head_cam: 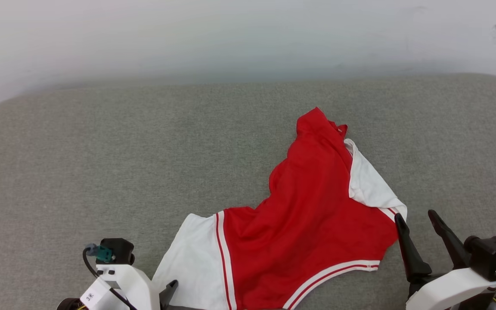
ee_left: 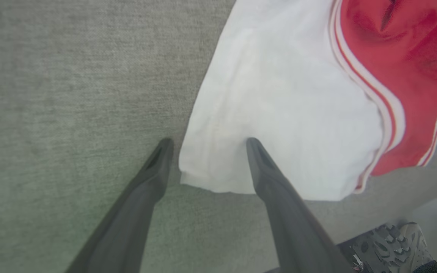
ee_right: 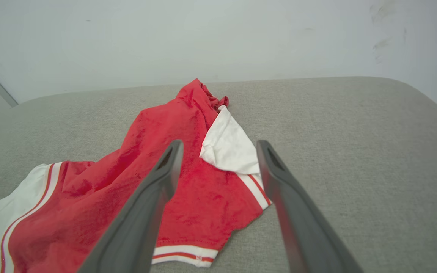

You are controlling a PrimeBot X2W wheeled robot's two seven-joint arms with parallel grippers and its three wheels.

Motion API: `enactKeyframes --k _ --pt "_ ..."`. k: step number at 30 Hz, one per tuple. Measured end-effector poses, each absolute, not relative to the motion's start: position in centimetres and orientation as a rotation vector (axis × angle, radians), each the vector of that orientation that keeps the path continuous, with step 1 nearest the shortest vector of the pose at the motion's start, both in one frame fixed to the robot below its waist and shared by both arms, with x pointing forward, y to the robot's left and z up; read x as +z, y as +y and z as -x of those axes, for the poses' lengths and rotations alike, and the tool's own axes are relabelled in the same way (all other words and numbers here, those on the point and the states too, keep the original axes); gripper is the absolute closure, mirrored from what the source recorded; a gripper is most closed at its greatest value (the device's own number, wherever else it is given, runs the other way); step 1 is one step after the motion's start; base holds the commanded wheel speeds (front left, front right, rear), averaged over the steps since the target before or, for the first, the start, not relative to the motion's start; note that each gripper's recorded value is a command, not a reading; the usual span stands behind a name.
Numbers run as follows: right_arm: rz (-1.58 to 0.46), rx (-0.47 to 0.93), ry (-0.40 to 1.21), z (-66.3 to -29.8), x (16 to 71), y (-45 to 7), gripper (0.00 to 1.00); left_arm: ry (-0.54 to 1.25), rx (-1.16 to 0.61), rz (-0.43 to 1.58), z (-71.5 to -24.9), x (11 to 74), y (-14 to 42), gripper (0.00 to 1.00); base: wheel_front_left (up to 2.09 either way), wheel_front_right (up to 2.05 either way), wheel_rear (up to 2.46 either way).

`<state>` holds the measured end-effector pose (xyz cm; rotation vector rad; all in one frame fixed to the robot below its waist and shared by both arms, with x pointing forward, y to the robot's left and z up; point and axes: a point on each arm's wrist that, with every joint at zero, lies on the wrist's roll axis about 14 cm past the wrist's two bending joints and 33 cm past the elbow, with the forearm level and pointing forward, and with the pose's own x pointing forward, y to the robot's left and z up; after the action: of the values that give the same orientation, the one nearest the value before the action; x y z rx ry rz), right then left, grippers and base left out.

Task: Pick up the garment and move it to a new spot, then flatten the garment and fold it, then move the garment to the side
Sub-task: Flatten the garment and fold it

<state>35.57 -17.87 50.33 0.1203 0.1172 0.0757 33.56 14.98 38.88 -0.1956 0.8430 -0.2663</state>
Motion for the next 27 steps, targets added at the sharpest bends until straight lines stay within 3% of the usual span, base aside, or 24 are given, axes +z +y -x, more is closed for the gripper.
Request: enactKeyframes --k 8,9,10,11,19,27 --pt "-0.166 0.033 0.165 -35.7 48.6 -18.9 0.0 1.048 -0.349 0.104 -32.1 35.9 13.7 0.02 0.0 0.0 0.0" --pt "-0.172 0.024 0.168 -35.7 48.4 -19.2 0.0 1.055 -0.357 0.103 -32.1 35.8 13.4 0.54 0.0 0.0 0.0" --pt "-0.174 0.014 0.173 -35.6 48.2 -19.5 0.0 1.06 -0.368 0.098 -32.1 35.6 13.3 0.92 0.0 0.0 0.0" --pt "-0.182 0.005 0.179 -35.6 48.0 -19.7 0.0 1.063 -0.372 0.091 -32.1 35.5 13.2 1.0 0.0 0.0 0.0" --pt "-0.208 -0.025 0.251 -36.6 46.6 -21.2 0.0 0.928 -0.348 0.131 -33.6 36.5 12.6 1.0 0.0 0.0 0.0" --pt "-0.218 -0.03 0.504 -38.2 42.8 -24.3 0.0 0.684 -0.283 0.156 -36.4 40.8 13.3 1.0 0.0 0.0 0.0"
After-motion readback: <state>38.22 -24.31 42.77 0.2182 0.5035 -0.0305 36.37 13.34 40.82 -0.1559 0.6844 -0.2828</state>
